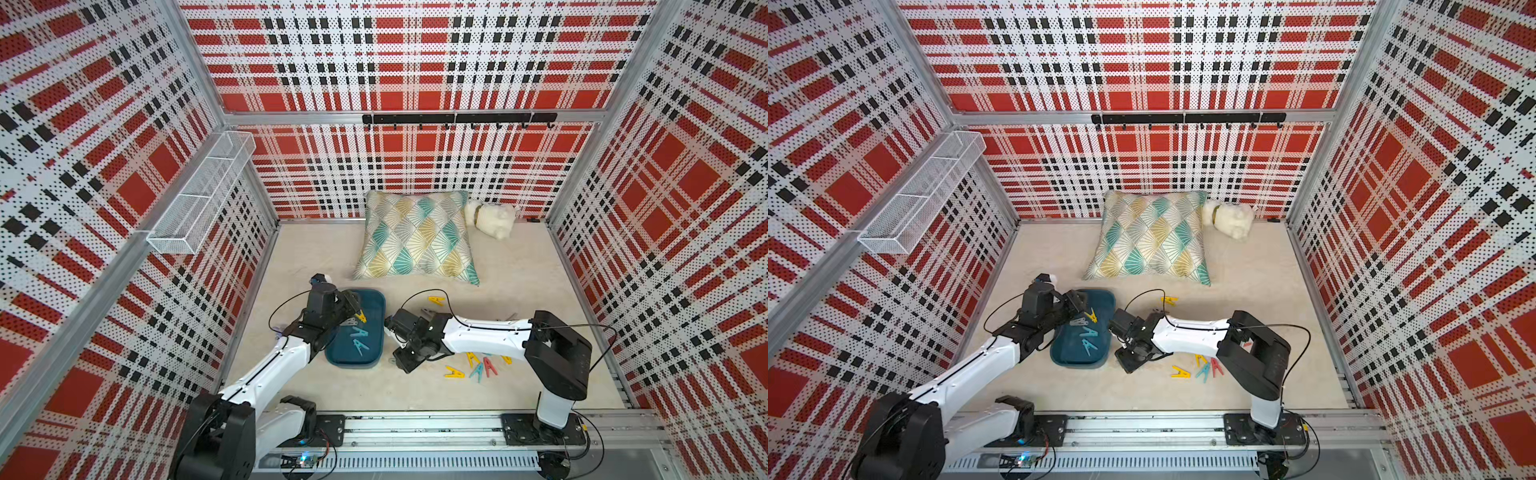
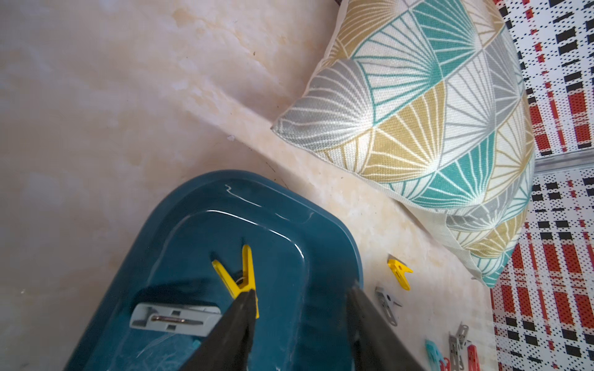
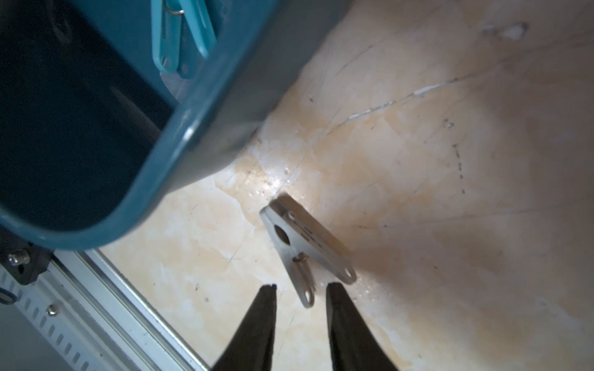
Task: Put the clothespins into the storage box
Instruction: Pick up the clothespin from the center of the board, then place the clothespin in the storage box, then pick up the clothespin from the center of the board.
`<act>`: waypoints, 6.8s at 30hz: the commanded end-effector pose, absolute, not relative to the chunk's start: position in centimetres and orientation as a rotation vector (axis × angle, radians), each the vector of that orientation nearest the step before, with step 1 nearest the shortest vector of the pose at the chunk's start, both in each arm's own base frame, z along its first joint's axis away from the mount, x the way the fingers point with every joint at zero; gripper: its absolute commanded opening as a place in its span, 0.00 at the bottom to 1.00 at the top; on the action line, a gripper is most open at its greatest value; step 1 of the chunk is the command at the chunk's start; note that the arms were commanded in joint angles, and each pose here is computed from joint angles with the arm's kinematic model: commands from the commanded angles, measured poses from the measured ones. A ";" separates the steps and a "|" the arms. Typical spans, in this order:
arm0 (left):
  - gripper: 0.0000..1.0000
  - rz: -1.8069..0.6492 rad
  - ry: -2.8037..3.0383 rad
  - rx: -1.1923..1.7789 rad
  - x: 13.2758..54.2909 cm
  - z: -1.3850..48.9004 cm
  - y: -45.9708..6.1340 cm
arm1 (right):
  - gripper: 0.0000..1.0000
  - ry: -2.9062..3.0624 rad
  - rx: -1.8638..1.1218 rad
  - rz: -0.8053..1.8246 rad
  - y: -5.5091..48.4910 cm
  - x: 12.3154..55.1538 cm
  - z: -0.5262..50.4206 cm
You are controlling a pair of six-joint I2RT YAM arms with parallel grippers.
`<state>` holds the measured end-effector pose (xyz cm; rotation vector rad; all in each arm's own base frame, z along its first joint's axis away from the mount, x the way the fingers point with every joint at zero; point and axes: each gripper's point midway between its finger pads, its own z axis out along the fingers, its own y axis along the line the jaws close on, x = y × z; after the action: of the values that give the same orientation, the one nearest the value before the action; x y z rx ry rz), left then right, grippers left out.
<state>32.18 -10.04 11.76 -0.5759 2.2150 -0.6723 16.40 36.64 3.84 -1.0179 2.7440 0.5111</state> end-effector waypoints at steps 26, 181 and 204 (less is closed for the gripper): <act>0.51 -0.698 2.230 -0.588 31.1 11.1 -10.0 | 0.14 2.746 -1.069 0.341 36.2 15.9 2.0; 0.47 -0.858 2.199 -0.415 33.5 15.1 -18.4 | 0.00 2.679 -0.554 0.441 27.7 29.2 8.9; 0.50 -0.968 2.240 -0.316 32.6 14.8 -24.1 | 0.02 2.587 -0.540 0.726 29.8 27.4 15.8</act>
<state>32.09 -23.14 13.43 -0.3342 2.2795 -0.9267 27.57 29.27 13.83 -0.5454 2.6165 0.6596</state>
